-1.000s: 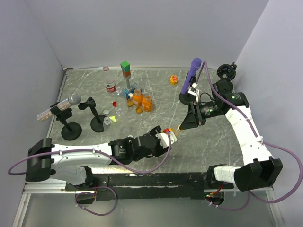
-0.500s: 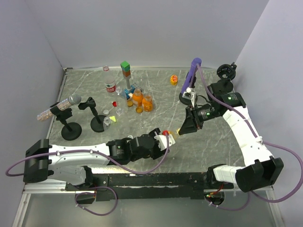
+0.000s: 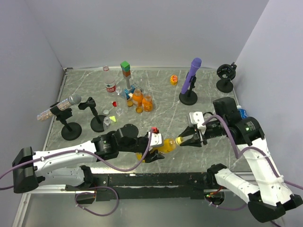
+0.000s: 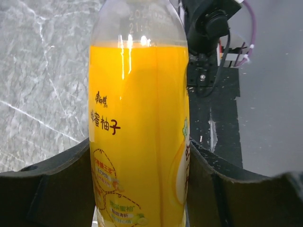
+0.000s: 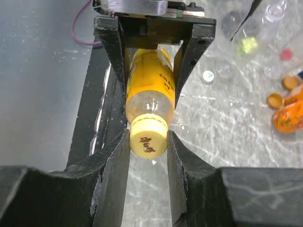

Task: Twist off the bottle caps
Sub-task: Unscrew the bottle cap from the plastic bottle.

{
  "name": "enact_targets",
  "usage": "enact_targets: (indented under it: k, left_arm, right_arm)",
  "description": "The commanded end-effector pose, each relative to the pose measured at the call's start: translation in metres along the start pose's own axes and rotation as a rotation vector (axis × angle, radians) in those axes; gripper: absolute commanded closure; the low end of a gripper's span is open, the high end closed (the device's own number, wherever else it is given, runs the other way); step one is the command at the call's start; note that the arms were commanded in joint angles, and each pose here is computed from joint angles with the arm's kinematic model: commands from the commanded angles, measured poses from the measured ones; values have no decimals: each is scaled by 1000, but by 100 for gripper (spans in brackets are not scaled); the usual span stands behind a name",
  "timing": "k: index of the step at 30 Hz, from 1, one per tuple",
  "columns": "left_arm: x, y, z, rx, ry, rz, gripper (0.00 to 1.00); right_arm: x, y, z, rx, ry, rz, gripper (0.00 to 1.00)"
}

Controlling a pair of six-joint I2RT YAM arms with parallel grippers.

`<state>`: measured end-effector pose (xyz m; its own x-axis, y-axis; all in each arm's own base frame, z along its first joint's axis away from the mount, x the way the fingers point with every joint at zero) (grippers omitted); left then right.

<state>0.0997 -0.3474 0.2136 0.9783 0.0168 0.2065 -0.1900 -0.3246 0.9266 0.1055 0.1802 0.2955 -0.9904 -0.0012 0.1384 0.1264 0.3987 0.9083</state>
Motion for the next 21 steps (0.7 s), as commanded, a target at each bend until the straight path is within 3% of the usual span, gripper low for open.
enact_targets:
  k: [1, 3, 8, 10, 12, 16, 21]
  left_arm:
    - [19, 42, -12, -147, 60, 29, 97]
    - [23, 37, -11, -118, 75, 24, 97]
    - [35, 22, -7, -47, 146, 15, 97]
    - [44, 17, -8, -33, 209, 11, 97]
    - [49, 16, -10, -28, 268, 17, 97]
    - [52, 24, -11, -17, 398, 56, 97]
    - [61, 27, -8, 3, 585, 73, 98]
  right_arm:
    - [-9, 9, 6, -28, 24, -4, 80]
    - [-14, 12, 6, -30, -4, 64, 68]
    - [-19, 32, -7, -55, -119, 110, 17]
    - [-19, 44, -18, -71, -172, 118, 4]
    - [-24, 54, -28, -95, -242, 165, 1]
    - [-25, 47, -30, -151, -274, 436, 1]
    - [-23, 14, -19, -58, -254, 671, 1]
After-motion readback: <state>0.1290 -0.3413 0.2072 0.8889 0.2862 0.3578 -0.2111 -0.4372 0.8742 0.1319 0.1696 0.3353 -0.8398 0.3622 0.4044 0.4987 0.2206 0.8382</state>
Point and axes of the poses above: each gripper's point midway between its finger pads, its own z axis out along the fingers, its own x axis along the line the jaws close on, y = z × x, the point moved 1 cm from there along -z, back along the fingers, and after that the axes turned 12 degrees about z, right-handed, at the moved point
